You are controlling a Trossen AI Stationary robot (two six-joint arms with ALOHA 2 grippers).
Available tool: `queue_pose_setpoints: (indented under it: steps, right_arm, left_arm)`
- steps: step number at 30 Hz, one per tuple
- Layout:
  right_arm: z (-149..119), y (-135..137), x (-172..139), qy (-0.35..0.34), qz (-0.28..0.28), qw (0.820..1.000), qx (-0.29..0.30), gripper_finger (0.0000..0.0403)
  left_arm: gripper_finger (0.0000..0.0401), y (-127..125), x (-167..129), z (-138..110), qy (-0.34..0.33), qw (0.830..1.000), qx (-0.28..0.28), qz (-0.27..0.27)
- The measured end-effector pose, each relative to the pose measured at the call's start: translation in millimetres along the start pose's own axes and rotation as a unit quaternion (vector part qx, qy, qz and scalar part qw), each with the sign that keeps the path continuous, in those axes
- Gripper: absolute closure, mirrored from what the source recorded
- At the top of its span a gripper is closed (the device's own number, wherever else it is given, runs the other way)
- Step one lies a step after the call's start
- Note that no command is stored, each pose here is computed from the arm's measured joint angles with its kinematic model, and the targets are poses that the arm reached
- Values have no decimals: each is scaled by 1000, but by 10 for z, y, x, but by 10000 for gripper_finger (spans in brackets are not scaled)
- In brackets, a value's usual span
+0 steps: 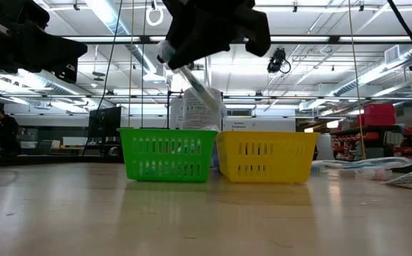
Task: Pick & Place Travel size toiletries
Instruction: Put the right blue toothbrush into the green bin
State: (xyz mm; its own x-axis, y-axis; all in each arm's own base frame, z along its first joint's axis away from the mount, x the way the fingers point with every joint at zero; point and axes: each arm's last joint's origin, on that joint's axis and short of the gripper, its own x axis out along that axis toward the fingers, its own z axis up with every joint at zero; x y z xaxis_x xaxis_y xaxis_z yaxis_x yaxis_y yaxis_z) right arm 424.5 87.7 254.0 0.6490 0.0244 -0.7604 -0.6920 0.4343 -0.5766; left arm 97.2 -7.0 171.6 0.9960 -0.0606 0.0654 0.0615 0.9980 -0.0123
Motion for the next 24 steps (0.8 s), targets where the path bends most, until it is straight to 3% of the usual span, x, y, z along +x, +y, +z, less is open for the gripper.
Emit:
queue_pose_setpoints:
  steps: [9,24]
  right_arm:
    - [-36,75,163,17,24,999,-17,311]
    - [-44,72,163,17,25,999,-16,310]
  left_arm:
    - [374,0,0,1,0,1000,0,0]
    - [374,0,0,1,0,1000,0,0]
